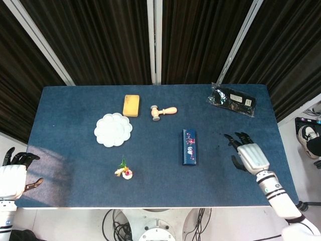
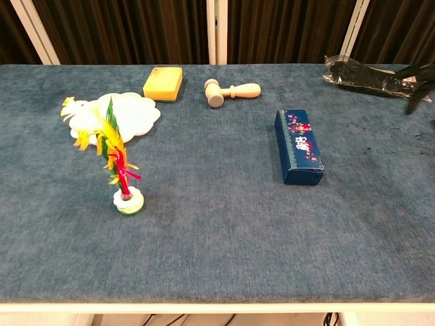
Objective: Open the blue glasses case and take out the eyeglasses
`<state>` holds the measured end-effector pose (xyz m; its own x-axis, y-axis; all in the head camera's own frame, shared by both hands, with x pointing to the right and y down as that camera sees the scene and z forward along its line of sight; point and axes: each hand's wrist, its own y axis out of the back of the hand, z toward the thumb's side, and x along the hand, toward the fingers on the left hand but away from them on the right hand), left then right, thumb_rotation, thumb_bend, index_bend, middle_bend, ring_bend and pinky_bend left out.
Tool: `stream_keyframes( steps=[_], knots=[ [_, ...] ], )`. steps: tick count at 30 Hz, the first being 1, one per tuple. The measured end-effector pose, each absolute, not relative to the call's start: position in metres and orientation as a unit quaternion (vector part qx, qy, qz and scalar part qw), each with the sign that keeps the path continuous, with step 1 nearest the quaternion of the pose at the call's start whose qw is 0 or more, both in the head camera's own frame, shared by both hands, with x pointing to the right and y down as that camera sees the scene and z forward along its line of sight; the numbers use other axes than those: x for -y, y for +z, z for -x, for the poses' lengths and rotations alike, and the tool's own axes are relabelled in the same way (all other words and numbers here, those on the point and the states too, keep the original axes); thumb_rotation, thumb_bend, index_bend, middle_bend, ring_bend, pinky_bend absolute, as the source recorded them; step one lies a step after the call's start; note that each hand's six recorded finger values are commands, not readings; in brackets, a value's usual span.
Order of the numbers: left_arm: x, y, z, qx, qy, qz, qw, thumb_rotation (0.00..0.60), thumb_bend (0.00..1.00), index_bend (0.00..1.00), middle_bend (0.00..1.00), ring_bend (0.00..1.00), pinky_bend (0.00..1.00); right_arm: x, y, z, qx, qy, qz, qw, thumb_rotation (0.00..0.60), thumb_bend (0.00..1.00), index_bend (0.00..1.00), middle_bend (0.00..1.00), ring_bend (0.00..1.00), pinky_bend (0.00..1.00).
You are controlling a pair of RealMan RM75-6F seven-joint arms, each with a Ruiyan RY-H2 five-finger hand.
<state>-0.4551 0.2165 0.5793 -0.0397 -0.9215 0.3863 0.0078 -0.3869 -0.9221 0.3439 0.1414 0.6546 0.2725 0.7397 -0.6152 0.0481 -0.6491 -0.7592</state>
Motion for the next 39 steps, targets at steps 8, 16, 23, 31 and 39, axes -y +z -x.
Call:
stream_keyframes(
  steps=[8, 16, 23, 31, 39],
  knots=[
    [-0.217, 0.579, 0.455, -0.395, -0.603, 0.575, 0.387, 0.600, 0.06, 0.34, 0.29, 0.20, 0.07, -0.161, 0.701, -0.301, 0.202, 0.527, 0.769, 0.301, 0.600, 0.47, 0.00, 0.29, 0.00, 0.00],
    [-0.216, 0.578, 0.454, -0.395, -0.603, 0.574, 0.389, 0.600, 0.06, 0.34, 0.29, 0.20, 0.07, -0.172, 0.715, -0.264, 0.180, 0.486, 0.799, 0.305, 0.600, 0.46, 0.00, 0.25, 0.00, 0.00],
    [-0.217, 0.579, 0.454, -0.394, -0.604, 0.574, 0.387, 0.600, 0.06, 0.34, 0.29, 0.20, 0.07, -0.169, 0.715, -0.223, 0.168, 0.442, 0.819, 0.325, 0.600, 0.46, 0.00, 0.24, 0.00, 0.00],
    [-0.216, 0.578, 0.455, -0.396, -0.603, 0.574, 0.389, 0.600, 0.06, 0.34, 0.29, 0.20, 0.07, -0.156, 0.698, -0.215, 0.173, 0.422, 0.809, 0.371, 0.600, 0.32, 0.00, 0.27, 0.00, 0.00],
    [-0.216, 0.580, 0.453, -0.392, -0.606, 0.572, 0.390, 0.600, 0.06, 0.34, 0.29, 0.20, 0.07, -0.115, 0.678, -0.229, 0.169, 0.435, 0.761, 0.450, 0.600, 0.22, 0.07, 0.21, 0.00, 0.00]
  ],
)
